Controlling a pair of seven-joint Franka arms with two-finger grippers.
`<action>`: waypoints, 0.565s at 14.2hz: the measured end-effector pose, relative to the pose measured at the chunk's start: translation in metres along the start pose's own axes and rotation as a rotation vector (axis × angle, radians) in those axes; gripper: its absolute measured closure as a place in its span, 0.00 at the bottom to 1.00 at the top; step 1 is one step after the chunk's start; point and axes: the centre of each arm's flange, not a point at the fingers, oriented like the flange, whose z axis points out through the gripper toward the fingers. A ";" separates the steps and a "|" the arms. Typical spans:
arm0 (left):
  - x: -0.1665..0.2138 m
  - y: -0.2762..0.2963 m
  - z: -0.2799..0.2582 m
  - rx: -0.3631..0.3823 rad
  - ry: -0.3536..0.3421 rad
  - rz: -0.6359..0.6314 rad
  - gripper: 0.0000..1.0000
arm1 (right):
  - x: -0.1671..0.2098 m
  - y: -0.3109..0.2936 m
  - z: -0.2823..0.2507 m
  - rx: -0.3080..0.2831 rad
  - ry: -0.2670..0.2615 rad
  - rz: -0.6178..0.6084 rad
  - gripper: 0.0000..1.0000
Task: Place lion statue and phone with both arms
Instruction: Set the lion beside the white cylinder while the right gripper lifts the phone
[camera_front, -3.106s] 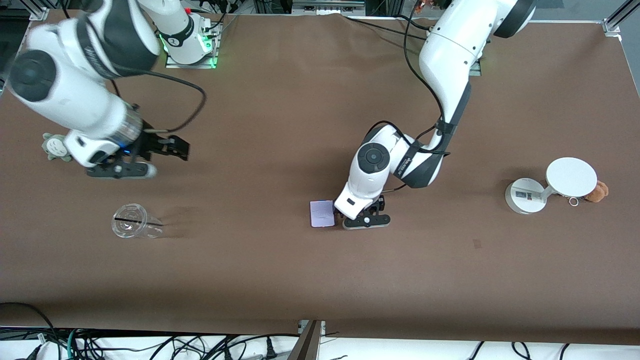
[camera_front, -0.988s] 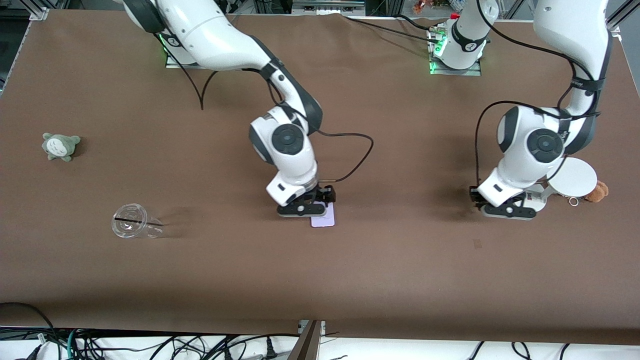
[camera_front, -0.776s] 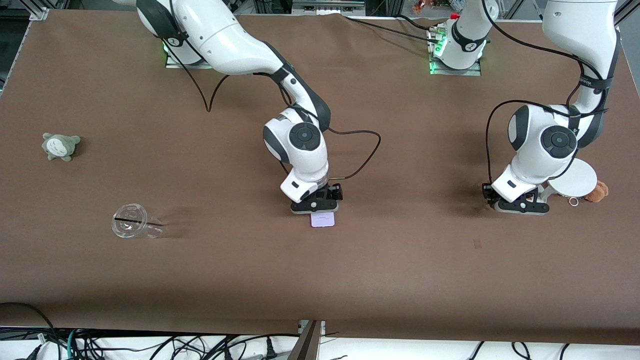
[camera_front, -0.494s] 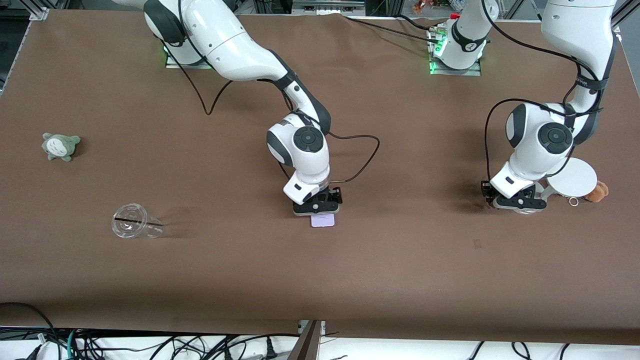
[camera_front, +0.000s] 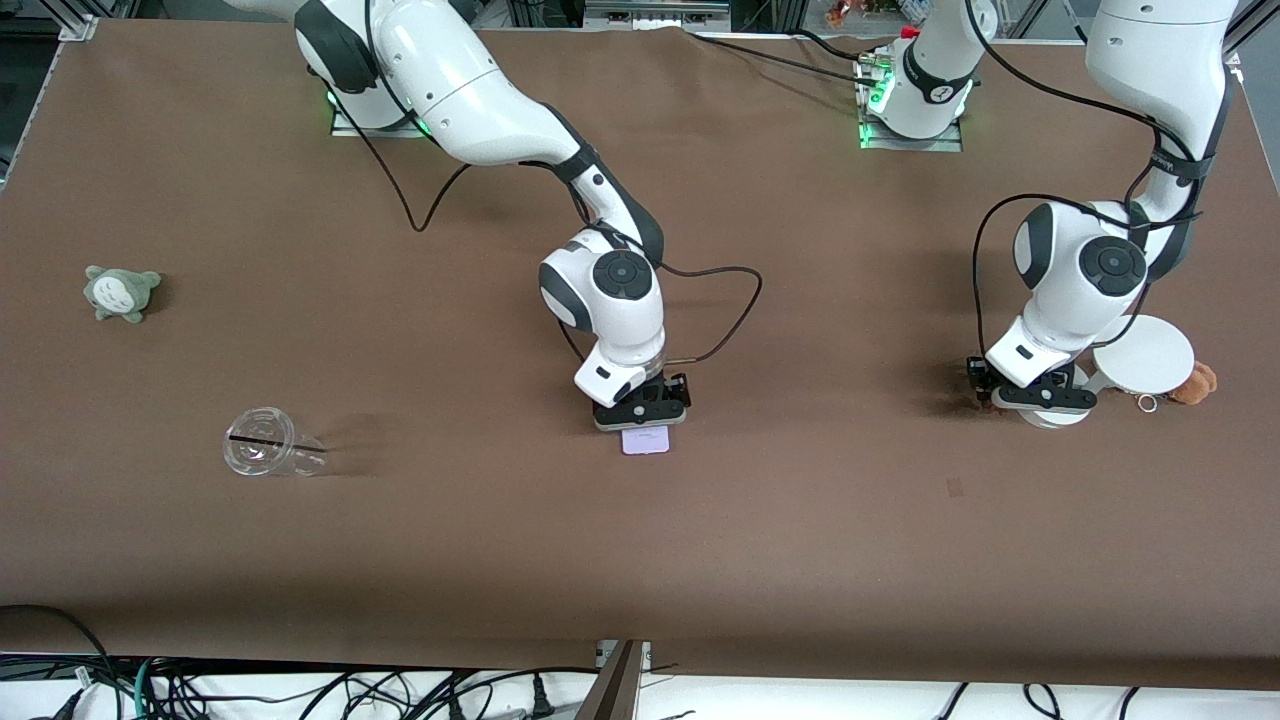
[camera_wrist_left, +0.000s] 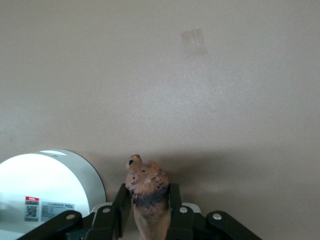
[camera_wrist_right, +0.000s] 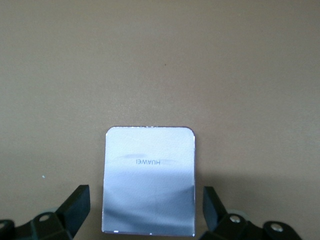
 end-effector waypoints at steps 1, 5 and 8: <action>0.000 0.000 0.000 0.000 0.003 0.000 0.64 | 0.000 0.001 0.002 -0.005 0.005 -0.001 0.00; 0.006 -0.001 -0.010 0.001 0.024 -0.003 0.31 | -0.004 0.003 0.014 -0.012 0.019 0.009 0.00; 0.018 0.007 -0.037 -0.006 0.007 -0.001 0.04 | -0.006 0.003 0.018 -0.018 0.024 0.008 0.00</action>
